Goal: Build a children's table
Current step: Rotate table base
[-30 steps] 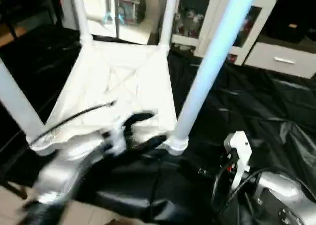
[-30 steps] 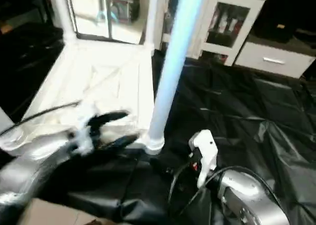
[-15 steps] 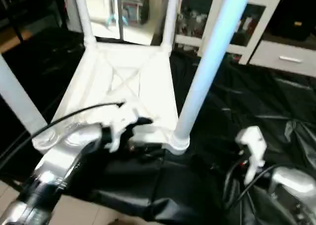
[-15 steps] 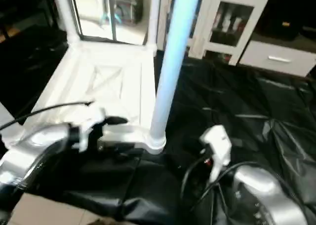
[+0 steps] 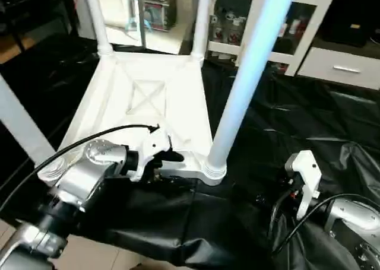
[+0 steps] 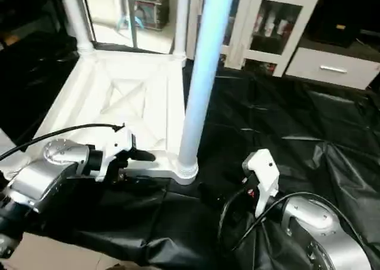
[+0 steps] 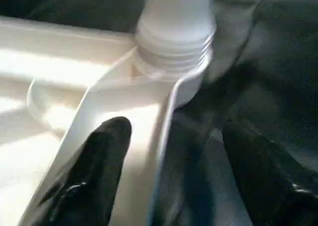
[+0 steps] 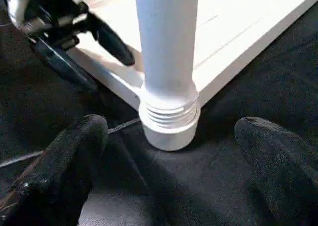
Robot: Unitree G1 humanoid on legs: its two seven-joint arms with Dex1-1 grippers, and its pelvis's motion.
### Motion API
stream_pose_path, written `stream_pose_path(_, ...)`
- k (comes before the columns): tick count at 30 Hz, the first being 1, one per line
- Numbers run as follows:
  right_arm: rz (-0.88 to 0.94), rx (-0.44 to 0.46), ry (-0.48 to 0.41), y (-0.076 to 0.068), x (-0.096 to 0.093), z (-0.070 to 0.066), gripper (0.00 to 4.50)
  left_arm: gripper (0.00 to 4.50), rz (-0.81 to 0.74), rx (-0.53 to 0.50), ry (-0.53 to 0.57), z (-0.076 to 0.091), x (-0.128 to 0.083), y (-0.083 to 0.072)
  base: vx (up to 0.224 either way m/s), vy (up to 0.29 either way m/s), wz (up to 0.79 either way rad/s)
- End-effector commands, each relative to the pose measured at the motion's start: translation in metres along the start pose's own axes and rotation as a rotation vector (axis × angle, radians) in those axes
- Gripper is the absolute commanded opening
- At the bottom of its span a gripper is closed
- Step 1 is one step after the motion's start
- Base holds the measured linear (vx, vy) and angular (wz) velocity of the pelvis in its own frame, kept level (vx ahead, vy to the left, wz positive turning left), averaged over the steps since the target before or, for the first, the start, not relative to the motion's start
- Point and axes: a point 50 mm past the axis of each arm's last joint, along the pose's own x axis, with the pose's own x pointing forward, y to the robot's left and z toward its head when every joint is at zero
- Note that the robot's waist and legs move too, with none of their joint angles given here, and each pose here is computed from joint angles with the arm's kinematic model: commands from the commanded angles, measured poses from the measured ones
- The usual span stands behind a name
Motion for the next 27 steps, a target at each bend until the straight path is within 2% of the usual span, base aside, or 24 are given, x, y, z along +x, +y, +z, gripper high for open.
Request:
stream_pose_path(1,0.0,-0.017,0.007,-0.001,0.002,0.003,4.5,3.05,0.039,0.034,0.024,0.002,0.003,0.005,0.0,0.0,0.0)
stream_pose_path(7,0.005,-0.015,0.004,-0.001,0.005,0.003,4.5,2.4,0.053,0.034,0.066,-0.006,0.003,0.009,0.0,0.0,0.0)
stream_pose_path(10,0.008,-0.014,0.004,-0.001,0.005,0.002,4.5,2.25,0.042,0.029,0.069,-0.008,0.004,0.011,0.0,0.0,0.0)
stream_pose_path(11,0.007,-0.013,0.004,-0.001,0.005,0.002,4.5,2.04,0.037,0.027,0.067,-0.008,0.004,0.011,0.0,0.0,0.0)
stream_pose_path(15,0.003,-0.013,0.004,-0.002,0.005,0.002,4.5,1.8,-0.011,0.037,0.093,-0.011,0.006,0.009,0.0,0.0,0.0)
stream_pose_path(27,-0.013,-0.015,0.003,-0.003,0.002,0.002,4.5,0.71,-0.075,0.085,0.171,-0.017,0.012,0.005,0.0,0.0,0.0)
